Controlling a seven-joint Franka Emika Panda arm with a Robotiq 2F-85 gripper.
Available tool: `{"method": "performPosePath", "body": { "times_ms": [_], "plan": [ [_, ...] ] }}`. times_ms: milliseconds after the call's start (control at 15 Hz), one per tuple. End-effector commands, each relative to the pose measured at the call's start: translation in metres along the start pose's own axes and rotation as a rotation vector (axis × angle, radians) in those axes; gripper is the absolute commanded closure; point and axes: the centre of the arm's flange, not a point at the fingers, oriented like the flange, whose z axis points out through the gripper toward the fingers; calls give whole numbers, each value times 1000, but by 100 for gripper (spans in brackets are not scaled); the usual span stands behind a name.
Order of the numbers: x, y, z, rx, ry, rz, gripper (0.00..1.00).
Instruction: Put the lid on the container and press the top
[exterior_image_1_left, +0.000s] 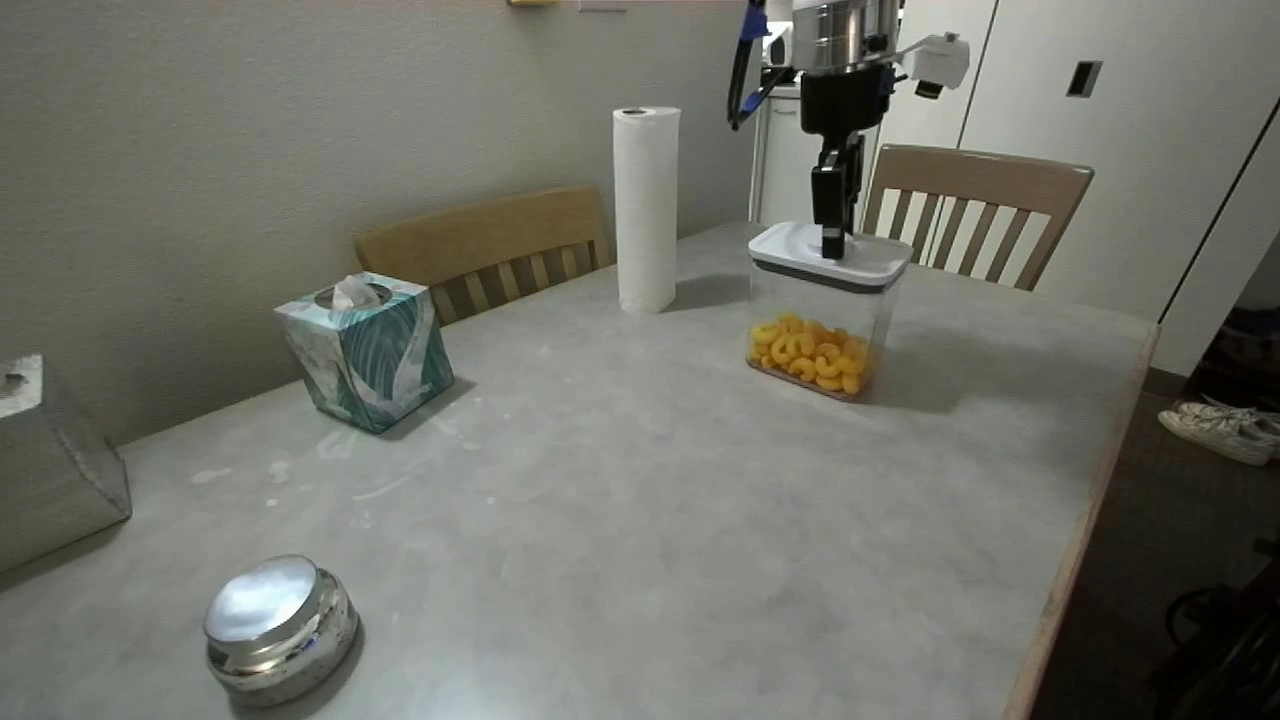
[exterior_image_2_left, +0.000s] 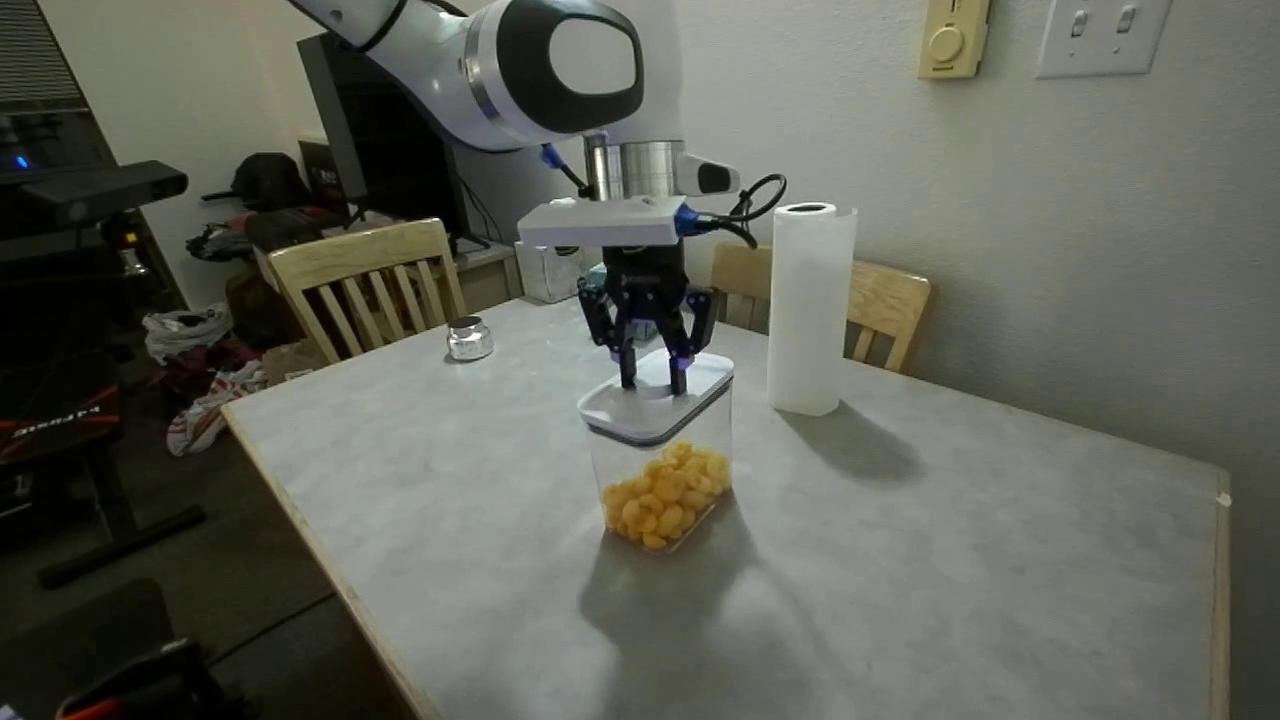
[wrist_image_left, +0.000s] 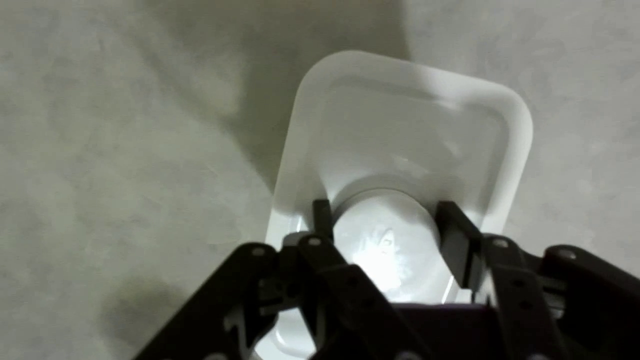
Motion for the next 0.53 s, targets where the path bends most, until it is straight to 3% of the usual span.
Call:
{"method": "performPosePath", "body": {
  "times_ms": [0,67,133,267,400,467],
  "plan": [
    [-11,-3,7,23,-28,-11,71],
    [-9,-3,7,20,-29,-10,71],
    [-8,-3,6,17,-32,-3,21],
    [-8,-5,1,12,-41,5,16],
    [-10,-9,-6,2,-64,12,0],
    [-11,-10,-10,-5,-77,17,0]
  ]
}}
